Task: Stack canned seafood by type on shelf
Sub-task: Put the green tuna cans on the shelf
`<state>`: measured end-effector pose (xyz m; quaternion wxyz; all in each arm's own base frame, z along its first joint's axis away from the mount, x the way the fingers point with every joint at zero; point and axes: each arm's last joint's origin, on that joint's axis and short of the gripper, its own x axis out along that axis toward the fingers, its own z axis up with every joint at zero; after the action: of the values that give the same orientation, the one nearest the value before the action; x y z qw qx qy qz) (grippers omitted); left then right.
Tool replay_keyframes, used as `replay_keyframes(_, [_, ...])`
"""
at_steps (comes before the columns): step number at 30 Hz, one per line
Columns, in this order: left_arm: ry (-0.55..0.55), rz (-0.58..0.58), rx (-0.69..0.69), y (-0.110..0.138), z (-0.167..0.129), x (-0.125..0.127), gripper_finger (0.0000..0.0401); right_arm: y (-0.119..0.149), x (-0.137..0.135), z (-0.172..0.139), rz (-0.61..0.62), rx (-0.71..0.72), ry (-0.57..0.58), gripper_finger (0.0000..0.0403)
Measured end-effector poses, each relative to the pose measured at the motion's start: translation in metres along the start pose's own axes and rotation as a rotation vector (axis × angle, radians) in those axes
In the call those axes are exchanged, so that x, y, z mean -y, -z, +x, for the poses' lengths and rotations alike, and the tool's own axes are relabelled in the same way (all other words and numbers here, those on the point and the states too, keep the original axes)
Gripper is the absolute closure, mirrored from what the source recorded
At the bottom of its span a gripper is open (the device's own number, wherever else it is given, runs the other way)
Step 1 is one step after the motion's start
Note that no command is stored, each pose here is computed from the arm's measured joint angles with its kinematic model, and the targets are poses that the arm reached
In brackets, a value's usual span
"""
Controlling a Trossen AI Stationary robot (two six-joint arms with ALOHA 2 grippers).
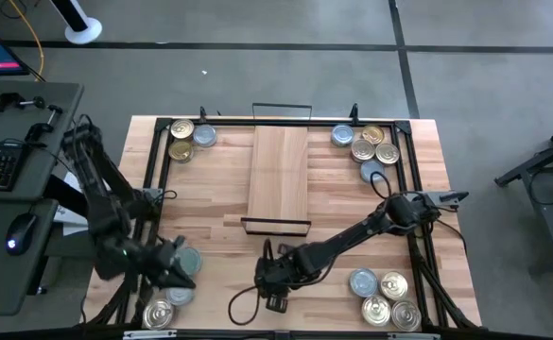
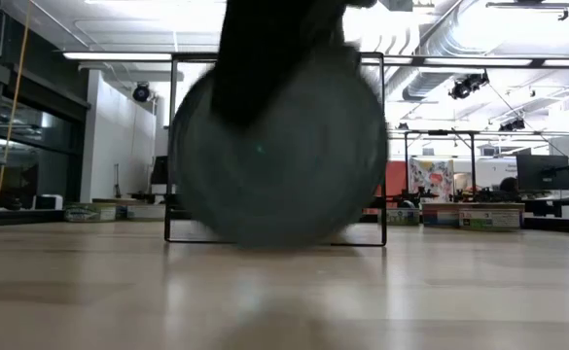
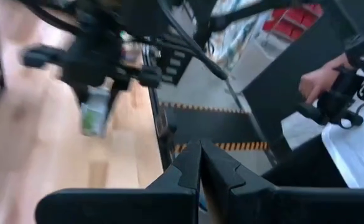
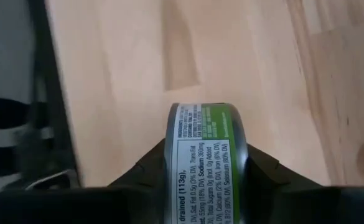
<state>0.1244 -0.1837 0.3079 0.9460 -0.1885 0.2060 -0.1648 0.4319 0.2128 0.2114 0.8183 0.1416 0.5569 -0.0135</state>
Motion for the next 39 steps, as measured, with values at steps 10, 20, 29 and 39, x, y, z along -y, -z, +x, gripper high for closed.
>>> replay_keyframes(10, [-0.245,0.094,0.061,-0.028,-0.019,-0.048,0.0401,0.006,-0.014,-0.056,0.061,-0.134,0.043,0.0287])
replay_keyframes(20, [-0.268,0.143,0.076,-0.062,-0.019,-0.093,0.0401,0.023,0.009,-0.121,0.112,-0.279,0.156,0.0287])
replay_keyframes(29, [-0.383,0.134,0.218,-0.086,-0.054,-0.127,0.0401,0.061,0.111,-0.189,0.443,-0.128,0.309,0.0287])
replay_keyframes(39, [-0.57,0.107,0.265,-0.106,-0.044,-0.172,0.0401,0.098,0.274,-0.167,0.897,0.462,0.152,0.0287])
